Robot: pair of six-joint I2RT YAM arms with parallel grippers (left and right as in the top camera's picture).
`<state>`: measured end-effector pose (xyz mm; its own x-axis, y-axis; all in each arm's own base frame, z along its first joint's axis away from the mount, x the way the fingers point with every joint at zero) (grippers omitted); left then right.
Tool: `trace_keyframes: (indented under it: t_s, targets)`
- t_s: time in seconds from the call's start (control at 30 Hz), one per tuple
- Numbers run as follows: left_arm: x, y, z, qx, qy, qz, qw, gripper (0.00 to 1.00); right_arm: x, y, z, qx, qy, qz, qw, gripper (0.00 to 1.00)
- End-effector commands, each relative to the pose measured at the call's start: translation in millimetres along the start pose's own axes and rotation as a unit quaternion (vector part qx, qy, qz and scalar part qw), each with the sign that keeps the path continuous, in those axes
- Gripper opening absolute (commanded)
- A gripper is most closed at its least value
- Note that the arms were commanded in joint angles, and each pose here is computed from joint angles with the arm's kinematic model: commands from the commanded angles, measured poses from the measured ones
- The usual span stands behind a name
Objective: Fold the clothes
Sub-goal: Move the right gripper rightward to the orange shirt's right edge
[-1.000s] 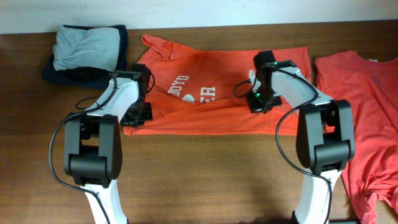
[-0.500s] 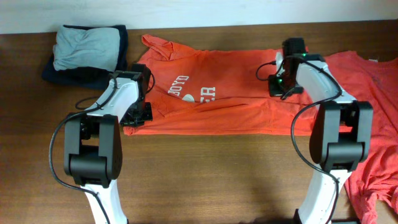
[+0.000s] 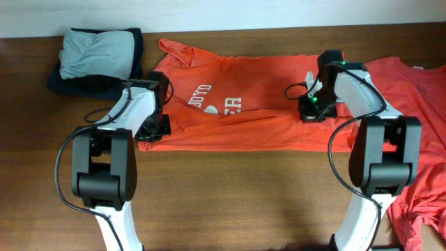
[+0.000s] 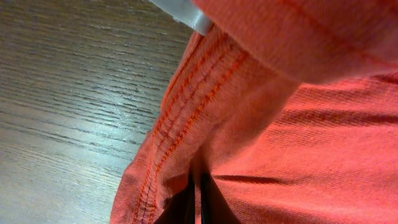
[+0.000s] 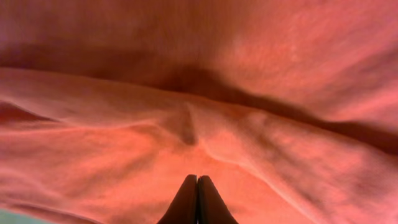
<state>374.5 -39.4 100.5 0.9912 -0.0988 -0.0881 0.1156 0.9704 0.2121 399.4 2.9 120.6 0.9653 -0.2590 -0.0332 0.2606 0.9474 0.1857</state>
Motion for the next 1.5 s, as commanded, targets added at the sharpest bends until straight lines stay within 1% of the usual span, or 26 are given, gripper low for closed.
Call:
trace_keyframes:
  t_s: [0.0, 0.13, 0.27, 0.57, 0.6, 0.77, 0.9, 0.97, 1.03, 1.13, 1.2, 1.33, 1.47]
  targets:
    - [-1.8, 0.6, -8.9, 0.008, 0.012, 0.006, 1.000, 0.06, -5.5, 2.5, -2.9, 0.012, -0.011, 0.005, 1.000, 0.04]
    - [-1.8, 0.6, -8.9, 0.008, 0.012, 0.006, 1.000, 0.06, -4.2, 0.2, -14.4, 0.013, -0.029, 0.010, 0.999, 0.04]
    - [-2.0, 0.6, -8.9, 0.008, 0.012, 0.006, 1.000, 0.06, 8.5, -1.5, -13.5, -0.006, -0.077, 0.015, 0.997, 0.04]
    - [-2.3, 0.6, -8.9, 0.008, 0.014, 0.005, 1.000, 0.06, 27.8, 0.5, -9.1, -0.014, -0.148, 0.022, 0.989, 0.04]
    - [-2.3, 0.6, -8.9, 0.008, 0.014, 0.005, 1.000, 0.06, 30.8, -0.3, -7.9, -0.020, -0.159, 0.021, 0.987, 0.03]
    - [-2.3, 0.6, -8.9, 0.008, 0.013, 0.005, 1.000, 0.06, 50.3, -2.8, 3.4, -0.062, -0.236, 0.017, 0.970, 0.05]
    - [-1.9, 0.6, -8.9, 0.008, 0.012, 0.006, 1.000, 0.06, 45.4, 5.9, 32.5, -0.042, -0.207, 0.020, 0.977, 0.04]
    - [-1.6, 0.6, -8.9, 0.008, 0.011, 0.006, 1.000, 0.06, 38.0, 7.5, 42.7, -0.040, -0.180, 0.019, 0.983, 0.04]
    - [-1.6, 0.6, -8.9, 0.008, 0.011, 0.006, 1.000, 0.06, 25.3, 6.9, 48.9, -0.041, -0.137, 0.014, 0.990, 0.04]
    - [-0.7, 0.5, -8.9, 0.008, 0.008, 0.007, 1.000, 0.06, 9.0, 2.9, 44.7, -0.051, -0.079, 0.008, 0.996, 0.04]
    - [-0.7, 0.5, -8.9, 0.008, 0.008, 0.007, 1.000, 0.06, 1.4, -0.3, 39.1, -0.057, -0.054, 0.005, 0.997, 0.04]
    - [-0.7, 0.5, -8.9, 0.008, 0.008, 0.007, 1.000, 0.06, -5.6, -5.8, 20.3, -0.061, -0.042, 0.003, 0.997, 0.05]
    - [-0.7, 0.5, -8.9, 0.008, 0.008, 0.007, 1.000, 0.06, -8.3, -13.6, 1.8, -0.082, -0.052, 0.003, 0.995, 0.04]
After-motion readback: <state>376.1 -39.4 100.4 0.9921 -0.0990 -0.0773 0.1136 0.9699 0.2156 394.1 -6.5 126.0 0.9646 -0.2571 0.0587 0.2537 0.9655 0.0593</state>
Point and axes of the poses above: each gripper's point midway between its finger pads, its own z axis back along the fingers, its own y axis along the line the jaws close on, x = y × z, the point moved 10 cm from there along z, back along the fingers, and after that the axes turned 15 degrees about -z, right-handed, at the moved point
